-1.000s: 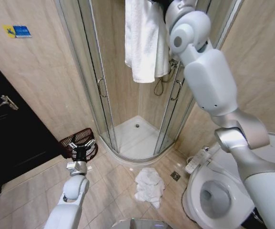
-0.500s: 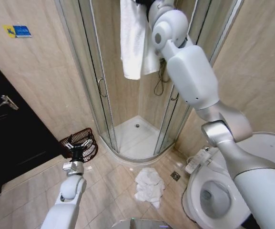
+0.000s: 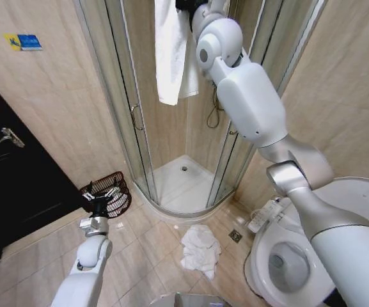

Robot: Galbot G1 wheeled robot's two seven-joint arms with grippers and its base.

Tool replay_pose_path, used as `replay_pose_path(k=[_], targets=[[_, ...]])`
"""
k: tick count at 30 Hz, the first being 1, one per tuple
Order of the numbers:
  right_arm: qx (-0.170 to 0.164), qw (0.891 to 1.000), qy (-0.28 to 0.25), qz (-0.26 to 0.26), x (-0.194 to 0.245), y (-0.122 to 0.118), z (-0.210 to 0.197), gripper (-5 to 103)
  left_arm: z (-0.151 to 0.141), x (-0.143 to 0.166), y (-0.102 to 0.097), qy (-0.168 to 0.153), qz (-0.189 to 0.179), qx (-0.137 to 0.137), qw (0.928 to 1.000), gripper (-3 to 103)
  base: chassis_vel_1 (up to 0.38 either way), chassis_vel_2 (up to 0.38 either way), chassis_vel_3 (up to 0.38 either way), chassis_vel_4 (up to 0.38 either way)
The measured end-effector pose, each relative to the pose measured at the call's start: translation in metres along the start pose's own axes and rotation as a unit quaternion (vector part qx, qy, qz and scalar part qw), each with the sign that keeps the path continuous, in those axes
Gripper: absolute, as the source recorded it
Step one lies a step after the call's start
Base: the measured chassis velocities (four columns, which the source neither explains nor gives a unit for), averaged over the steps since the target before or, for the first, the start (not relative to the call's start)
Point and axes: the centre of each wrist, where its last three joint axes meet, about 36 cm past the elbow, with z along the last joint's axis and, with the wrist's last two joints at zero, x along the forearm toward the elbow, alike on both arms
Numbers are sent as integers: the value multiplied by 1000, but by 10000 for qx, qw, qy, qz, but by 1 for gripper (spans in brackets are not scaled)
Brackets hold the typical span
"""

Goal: Discard the used towel into the hamper.

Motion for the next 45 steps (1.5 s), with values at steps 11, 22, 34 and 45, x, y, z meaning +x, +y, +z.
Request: replay_pose_path(k=[11, 22, 34, 45], targets=[[-60, 9997, 219, -16, 27, -19, 20, 5, -3, 1, -7, -21, 127, 20, 9999, 100, 0, 0, 0, 0], [-76, 9981, 613, -84, 63, -25, 65, 5, -4, 1, -6, -21, 152, 14, 9999, 100, 0, 0, 0, 0], [-316, 9935, 1097, -1, 112, -40, 130, 5, 2, 0, -2, 21, 126, -7, 9999, 100, 0, 0, 0, 0], [-464, 9866, 1565, 69, 183, -53, 193, 5, 3, 4, -4, 28, 154, 7, 9999, 100, 0, 0, 0, 0]])
